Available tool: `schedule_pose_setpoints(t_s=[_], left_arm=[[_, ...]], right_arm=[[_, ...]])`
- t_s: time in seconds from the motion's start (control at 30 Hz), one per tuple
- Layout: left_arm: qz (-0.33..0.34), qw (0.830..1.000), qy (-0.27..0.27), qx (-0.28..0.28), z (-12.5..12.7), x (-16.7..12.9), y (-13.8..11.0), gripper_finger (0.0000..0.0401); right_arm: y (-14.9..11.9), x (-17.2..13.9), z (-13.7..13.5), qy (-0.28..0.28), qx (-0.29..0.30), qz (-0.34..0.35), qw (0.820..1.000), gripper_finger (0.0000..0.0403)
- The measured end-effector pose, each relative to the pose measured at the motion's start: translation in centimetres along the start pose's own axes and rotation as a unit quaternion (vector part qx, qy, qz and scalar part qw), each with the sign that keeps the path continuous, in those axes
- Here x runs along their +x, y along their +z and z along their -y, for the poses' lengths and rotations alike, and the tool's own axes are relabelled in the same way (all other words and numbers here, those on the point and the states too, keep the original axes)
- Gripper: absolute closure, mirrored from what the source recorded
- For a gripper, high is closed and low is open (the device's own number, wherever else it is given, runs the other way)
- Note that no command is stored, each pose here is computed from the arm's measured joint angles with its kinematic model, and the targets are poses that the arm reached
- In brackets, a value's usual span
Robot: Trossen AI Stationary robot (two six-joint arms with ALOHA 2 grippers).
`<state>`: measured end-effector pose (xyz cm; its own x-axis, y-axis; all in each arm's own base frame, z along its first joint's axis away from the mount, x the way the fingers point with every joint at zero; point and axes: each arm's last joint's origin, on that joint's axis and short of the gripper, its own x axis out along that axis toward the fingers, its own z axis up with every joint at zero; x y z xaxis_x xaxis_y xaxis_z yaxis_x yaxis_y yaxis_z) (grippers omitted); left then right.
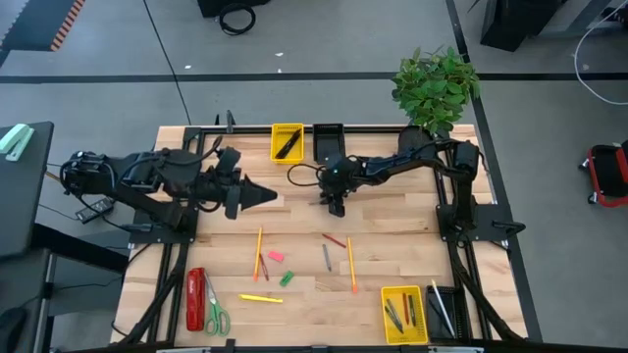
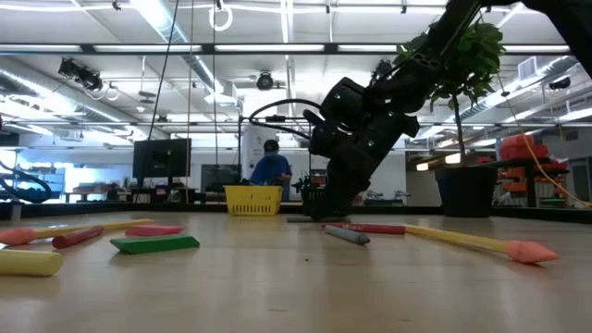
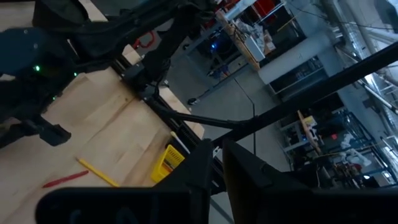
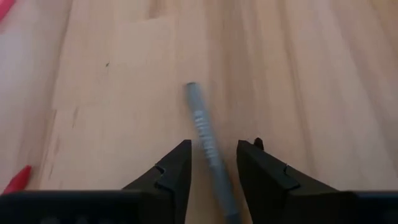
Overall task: Sort crayons/erasers/pens/pencils in bins
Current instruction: Put the top gray crayon into the bottom yellow bin
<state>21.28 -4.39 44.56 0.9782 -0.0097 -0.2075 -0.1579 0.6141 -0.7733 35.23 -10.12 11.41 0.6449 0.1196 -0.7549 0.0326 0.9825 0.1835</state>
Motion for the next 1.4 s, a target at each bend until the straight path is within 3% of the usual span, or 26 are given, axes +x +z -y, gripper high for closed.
schedule_pose_setpoints(t_s=[0.13,0.33,0.63,0.9,1.23,1.4], left_arm=[[0.002,1.000,-0.003,-0.001,0.1,0.0,0.0,0.0358],[0.002,1.000,-0.003,0.000,0.1,0.0,0.0,0.0358],[0.002,1.000,-0.003,0.000,0.1,0.0,0.0,0.0361],[0.005,1.000,-0.007,0.000,0.1,-0.2,0.2,0.0366],[0.015,0.999,-0.020,0.038,0.3,-0.6,0.4,0.0364],[0.017,0.998,-0.022,0.060,0.4,-0.8,0.5,0.0371]], right_arm=[[0.0,0.3,-1.1,0.001,-0.038,-0.007,0.999,0.0291],[0.1,0.7,-2.1,-0.052,-0.069,-0.016,0.996,0.0318],[-0.3,0.8,-2.1,-0.058,-0.066,-0.017,0.996,0.0370],[0.3,0.1,-2.0,-0.057,-0.027,-0.014,0.998,0.0376],[2.0,-3.9,-3.1,-0.054,0.023,-0.024,0.998,0.0378],[2.5,-7.5,-4.1,-0.058,0.058,-0.028,0.996,0.0377]])
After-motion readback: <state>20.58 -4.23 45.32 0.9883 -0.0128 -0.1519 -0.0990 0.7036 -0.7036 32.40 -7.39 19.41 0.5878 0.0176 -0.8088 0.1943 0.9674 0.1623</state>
